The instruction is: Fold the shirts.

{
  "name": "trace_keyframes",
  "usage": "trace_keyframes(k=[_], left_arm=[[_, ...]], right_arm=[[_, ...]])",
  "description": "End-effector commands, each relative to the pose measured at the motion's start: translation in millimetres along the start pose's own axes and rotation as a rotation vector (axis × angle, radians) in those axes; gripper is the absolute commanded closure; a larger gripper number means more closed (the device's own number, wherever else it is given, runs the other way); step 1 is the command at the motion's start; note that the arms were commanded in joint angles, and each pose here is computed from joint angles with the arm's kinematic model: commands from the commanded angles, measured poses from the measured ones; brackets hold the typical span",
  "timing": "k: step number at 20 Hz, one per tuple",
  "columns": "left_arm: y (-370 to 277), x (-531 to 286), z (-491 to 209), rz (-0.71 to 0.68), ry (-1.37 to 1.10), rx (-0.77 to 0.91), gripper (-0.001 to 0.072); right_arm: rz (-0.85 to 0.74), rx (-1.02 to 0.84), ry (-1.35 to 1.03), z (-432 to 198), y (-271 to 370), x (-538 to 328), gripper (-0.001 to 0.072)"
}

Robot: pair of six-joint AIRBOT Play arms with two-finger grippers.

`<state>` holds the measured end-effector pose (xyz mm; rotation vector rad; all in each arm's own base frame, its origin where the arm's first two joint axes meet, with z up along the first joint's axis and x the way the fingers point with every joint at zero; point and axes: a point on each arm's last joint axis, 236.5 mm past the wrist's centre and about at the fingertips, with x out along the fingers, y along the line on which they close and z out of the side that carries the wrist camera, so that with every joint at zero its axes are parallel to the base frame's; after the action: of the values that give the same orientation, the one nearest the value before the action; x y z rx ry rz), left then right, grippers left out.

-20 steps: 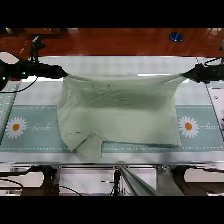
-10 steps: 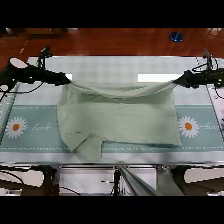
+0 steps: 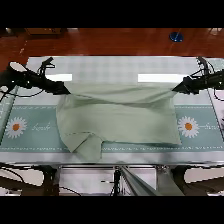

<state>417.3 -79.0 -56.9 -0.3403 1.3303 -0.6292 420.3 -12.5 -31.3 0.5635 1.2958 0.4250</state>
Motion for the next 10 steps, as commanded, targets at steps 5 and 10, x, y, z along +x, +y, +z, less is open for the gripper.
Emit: trace_keyframes(k=[5,10], left_arm=[[7,9,-8,0.008,0.035,-0.021,0.0685],[5,9,-8,0.000,0.036,-0.028,0.0684]], right_arm=[[-0.158,0.047,0.047,-10,-37,5,0.0685],[-0.197,0.112,0.042,-9,-53,12,0.0685]])
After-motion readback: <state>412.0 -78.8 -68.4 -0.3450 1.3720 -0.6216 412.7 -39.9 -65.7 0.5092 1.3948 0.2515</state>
